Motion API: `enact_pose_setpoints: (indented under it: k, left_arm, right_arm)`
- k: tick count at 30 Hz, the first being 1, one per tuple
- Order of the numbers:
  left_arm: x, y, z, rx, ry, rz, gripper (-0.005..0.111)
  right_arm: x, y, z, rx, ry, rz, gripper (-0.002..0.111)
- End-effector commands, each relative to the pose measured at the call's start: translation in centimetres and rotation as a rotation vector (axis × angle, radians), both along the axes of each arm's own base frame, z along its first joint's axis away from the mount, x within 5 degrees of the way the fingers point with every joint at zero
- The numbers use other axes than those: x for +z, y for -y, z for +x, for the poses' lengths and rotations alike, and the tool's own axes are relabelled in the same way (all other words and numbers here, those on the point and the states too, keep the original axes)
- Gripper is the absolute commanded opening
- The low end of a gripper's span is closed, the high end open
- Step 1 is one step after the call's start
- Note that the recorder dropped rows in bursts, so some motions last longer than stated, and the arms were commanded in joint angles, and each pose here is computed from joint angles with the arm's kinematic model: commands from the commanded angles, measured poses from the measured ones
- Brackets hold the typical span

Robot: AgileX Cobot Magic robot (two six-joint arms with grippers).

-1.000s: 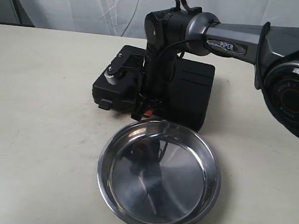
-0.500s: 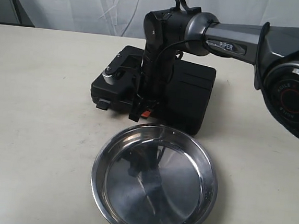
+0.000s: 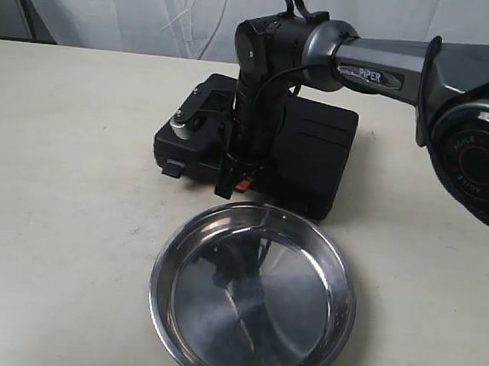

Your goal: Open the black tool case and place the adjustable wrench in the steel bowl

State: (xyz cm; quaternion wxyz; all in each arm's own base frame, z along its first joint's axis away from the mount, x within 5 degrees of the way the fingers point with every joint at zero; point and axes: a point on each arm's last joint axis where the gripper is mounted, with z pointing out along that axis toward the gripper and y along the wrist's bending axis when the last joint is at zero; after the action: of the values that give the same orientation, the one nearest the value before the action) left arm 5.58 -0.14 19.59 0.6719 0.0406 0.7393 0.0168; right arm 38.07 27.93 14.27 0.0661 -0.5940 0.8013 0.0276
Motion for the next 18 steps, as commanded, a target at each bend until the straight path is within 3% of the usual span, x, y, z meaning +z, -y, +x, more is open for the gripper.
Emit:
enact_pose_setpoints:
  k: [1,6,10,12,15,18]
  left_arm:
    - [0.11,0.03,0.02,-0.004,0.005,-0.003,0.0]
    - [0.09,0.03,0.02,-0.004,0.003,-0.003,0.0]
    - [0.09,0.03,0.02,-0.004,0.003,-0.003,0.0]
    - [0.09,0.03,0.02,-0.004,0.003,-0.003,0.0]
    - [0.09,0.03,0.02,-0.004,0.003,-0.003,0.0]
    - [0.09,0.03,0.02,-0.004,0.003,-0.003,0.0]
  right_arm:
    - [1.64,0.12,0.36,0.0,0.05,0.015,-0.001]
    - [1.66,0.04,0.4,-0.003,0.054,0.024,0.005]
    - [1.66,0.02,0.43,-0.003,0.057,0.027,0.029]
    - [1.67,0.01,0.45,-0.006,0.059,0.028,0.034]
    - [1.67,0.01,0.45,-0.009,0.058,0.029,0.028]
    - [1.65,0.06,0.38,-0.009,0.051,0.024,0.013]
